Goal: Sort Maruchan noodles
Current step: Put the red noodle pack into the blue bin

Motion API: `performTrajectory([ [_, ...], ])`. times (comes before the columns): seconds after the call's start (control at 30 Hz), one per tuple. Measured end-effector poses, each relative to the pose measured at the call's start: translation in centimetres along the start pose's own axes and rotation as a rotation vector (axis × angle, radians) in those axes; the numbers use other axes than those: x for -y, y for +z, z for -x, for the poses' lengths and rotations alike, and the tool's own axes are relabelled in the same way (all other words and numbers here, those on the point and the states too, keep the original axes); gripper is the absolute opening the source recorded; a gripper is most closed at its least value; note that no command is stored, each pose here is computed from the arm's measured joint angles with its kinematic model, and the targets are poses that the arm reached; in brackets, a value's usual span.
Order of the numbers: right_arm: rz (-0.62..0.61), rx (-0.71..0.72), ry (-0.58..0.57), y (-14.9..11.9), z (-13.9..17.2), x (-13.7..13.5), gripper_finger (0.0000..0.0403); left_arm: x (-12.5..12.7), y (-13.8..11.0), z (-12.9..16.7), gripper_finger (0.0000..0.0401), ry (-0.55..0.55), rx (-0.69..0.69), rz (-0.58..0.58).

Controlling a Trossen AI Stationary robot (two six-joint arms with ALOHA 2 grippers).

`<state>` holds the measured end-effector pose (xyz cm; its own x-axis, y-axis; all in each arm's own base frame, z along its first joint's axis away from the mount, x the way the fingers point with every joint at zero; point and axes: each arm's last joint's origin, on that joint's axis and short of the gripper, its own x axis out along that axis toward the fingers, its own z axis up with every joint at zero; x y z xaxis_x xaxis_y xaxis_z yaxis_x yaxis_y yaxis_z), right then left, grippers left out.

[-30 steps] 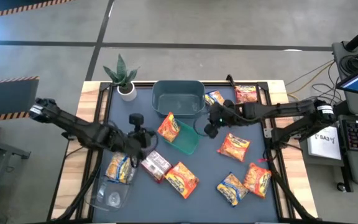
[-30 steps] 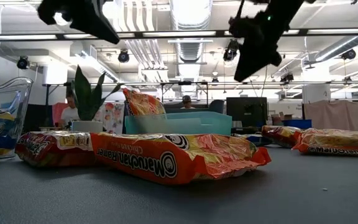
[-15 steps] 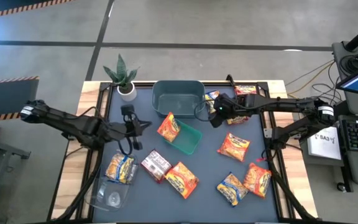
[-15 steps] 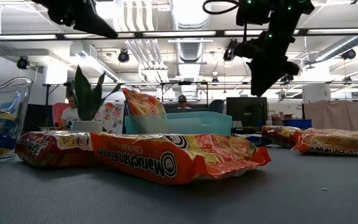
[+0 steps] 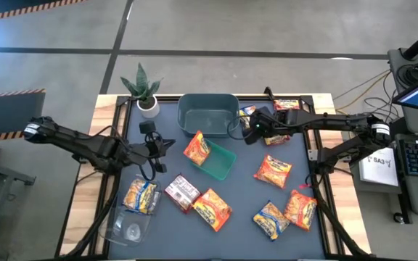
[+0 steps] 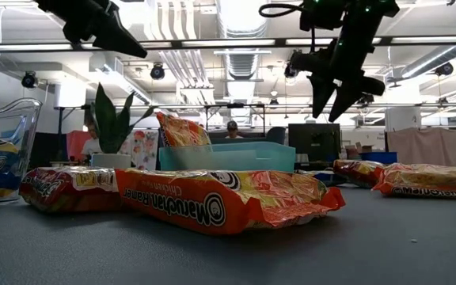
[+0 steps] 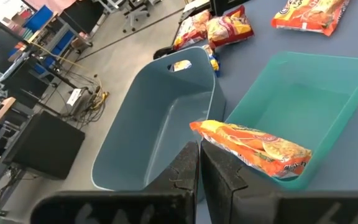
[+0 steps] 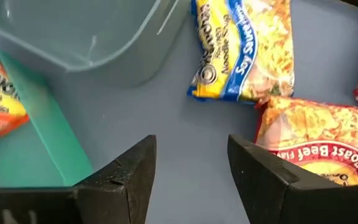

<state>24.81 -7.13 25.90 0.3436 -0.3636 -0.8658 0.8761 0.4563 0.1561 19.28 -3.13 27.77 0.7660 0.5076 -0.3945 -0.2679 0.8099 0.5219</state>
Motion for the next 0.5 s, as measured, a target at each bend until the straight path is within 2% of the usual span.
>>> performTrajectory([
  [0.13,-0.017,-0.016,0.002,0.0,-0.2,0.0,0.0193,0.0,0.0,0.0,0.0,0.0,-0.001,-0.001],
  [0.4,0.004,-0.013,-0.023,0.9,-0.8,0.8,0.024,-0.3,0.3,0.1,0.0,0.04,0.001,-0.047],
  [0.5,-0.036,-0.007,-0.023,1.0,-0.8,0.9,0.0249,-0.4,0.5,0.2,0.0,0.057,0.004,-0.063],
])
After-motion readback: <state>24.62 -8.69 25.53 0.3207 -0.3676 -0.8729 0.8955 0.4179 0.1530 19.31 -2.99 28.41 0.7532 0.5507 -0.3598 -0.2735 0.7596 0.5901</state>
